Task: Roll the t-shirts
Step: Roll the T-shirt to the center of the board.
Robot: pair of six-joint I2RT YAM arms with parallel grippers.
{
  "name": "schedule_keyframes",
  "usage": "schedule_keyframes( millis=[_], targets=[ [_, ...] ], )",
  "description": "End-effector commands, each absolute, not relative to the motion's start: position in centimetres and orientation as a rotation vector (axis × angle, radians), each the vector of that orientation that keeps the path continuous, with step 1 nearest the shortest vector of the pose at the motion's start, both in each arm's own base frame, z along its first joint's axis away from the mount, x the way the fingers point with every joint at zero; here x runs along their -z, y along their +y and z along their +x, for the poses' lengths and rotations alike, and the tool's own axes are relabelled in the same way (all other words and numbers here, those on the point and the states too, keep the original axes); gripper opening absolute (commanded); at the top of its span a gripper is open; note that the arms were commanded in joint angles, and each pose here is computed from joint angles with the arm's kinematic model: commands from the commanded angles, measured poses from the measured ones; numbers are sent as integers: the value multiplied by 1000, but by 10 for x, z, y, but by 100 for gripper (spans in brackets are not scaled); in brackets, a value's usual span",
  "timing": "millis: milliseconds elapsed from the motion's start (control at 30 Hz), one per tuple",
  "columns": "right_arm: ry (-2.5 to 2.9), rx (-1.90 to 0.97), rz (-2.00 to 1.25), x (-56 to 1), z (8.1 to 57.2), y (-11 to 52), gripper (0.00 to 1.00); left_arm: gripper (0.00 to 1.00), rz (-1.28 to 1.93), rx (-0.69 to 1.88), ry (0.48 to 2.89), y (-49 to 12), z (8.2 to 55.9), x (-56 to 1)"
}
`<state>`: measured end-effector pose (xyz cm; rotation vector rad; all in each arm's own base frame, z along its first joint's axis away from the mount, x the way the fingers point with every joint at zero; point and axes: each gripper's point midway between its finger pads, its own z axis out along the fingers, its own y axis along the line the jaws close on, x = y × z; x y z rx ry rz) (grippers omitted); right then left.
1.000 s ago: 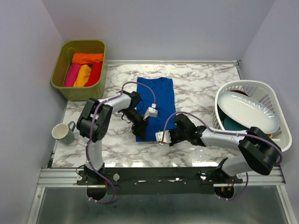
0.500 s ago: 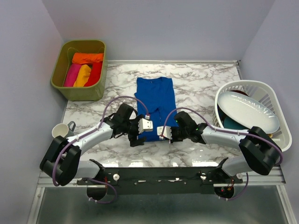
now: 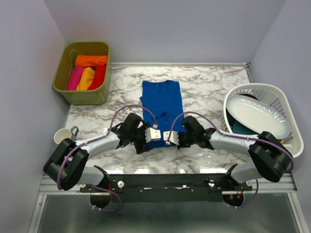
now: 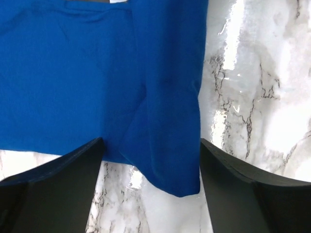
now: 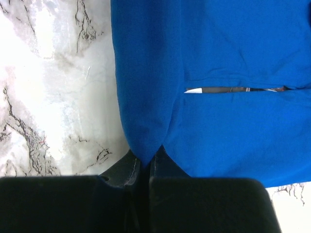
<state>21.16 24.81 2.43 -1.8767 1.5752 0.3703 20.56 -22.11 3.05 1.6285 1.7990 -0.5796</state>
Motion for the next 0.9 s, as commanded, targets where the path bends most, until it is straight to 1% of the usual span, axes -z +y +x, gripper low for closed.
schedule_keyframes(
  millis=[0, 67, 200, 333, 433, 533, 567, 633, 700, 733, 767, 833, 867],
  targets=[
    [1666, -411, -1910, -12, 203, 243, 5, 83, 1631, 551, 1773, -225, 213, -34],
    [1670, -407, -1912, -12, 205, 244, 5, 78, 1642, 560, 1770, -225, 212, -34],
    [1678, -404, -1913, -10, 206, 243, 6, 74, 1642, 575, 1770, -227, 211, -37],
    [1696, -394, -1906, -9, 209, 243, 6, 72, 1653, 590, 1762, -228, 210, -40],
    [1695, -394, -1908, -9, 208, 243, 6, 65, 1662, 606, 1766, -228, 208, -39],
    [1692, -399, -1907, -10, 208, 244, 6, 22, 1687, 669, 1752, -231, 205, -43],
    [1693, -408, -1906, -11, 208, 245, 6, 6, 1693, 707, 1775, -230, 203, -47],
    [1715, -438, -1891, -16, 208, 246, 6, 4, 1700, 822, 1784, -234, 193, -53],
    [1765, -556, -1911, -19, 194, 242, 6, 1, 1710, 911, 1820, -233, 186, -62],
    [1747, -603, -1921, -27, 194, 246, 6, 0, 1719, 978, 1873, -229, 174, -64],
    [1737, -681, -1935, -31, 186, 249, 6, 0, 1727, 1024, 1836, -235, 176, -78],
    [1754, -786, -2011, -32, 169, 236, 6, 0, 1760, 1117, 1880, -235, 169, -77],
    [1717, -850, -2019, -44, 169, 242, 6, 0, 1769, 1180, 1915, -234, 164, -87]
  ],
)
